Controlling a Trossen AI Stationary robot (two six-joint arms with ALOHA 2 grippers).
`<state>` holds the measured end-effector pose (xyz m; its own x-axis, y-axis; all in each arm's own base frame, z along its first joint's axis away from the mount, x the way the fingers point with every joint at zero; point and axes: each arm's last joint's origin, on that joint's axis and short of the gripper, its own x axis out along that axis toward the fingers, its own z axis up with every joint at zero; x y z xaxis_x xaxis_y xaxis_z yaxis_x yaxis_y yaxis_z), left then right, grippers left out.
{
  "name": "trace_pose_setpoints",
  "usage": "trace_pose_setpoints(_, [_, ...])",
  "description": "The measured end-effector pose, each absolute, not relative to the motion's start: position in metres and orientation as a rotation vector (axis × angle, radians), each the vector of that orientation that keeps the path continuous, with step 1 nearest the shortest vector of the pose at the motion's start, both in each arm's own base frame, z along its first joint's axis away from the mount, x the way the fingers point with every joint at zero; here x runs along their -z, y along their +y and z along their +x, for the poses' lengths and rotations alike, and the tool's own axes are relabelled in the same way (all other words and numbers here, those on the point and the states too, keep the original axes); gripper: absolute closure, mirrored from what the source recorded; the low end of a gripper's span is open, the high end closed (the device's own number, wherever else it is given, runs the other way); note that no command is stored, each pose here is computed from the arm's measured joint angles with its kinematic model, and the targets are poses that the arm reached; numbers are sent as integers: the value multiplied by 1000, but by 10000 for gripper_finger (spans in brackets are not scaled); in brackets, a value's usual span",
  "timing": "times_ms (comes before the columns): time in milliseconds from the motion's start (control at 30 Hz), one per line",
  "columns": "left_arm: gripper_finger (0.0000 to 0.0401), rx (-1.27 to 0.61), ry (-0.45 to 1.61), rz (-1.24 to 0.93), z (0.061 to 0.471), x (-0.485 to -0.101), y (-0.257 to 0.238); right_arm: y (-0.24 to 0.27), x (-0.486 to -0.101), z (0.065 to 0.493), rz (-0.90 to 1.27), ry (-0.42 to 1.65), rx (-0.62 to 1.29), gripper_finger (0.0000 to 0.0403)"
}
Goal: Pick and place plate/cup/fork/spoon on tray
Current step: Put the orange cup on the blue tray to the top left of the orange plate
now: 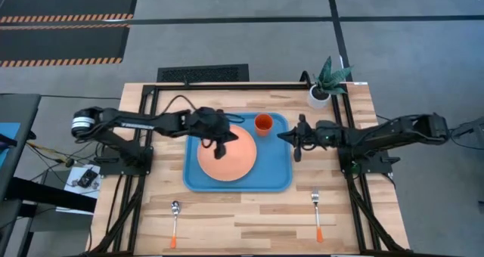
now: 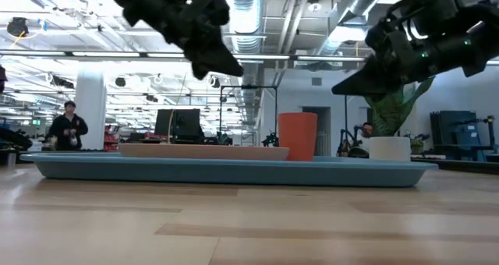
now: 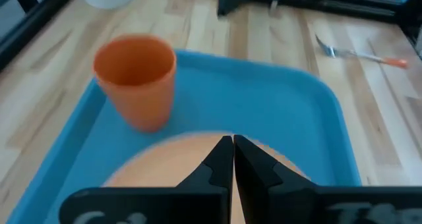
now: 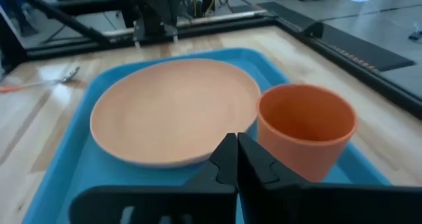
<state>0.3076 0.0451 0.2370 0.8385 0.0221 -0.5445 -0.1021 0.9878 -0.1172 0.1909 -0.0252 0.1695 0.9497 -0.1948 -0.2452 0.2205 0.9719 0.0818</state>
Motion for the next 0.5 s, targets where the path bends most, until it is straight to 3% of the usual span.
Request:
trace_pose_setpoints(233, [394,-82,592,-105,349,-240,53,-24,-168,192,102,244,211,393])
trace_pose_setpoints(500, [346,-67,573,-25,386,-252,59,-24,-168,192,73,252,207,385])
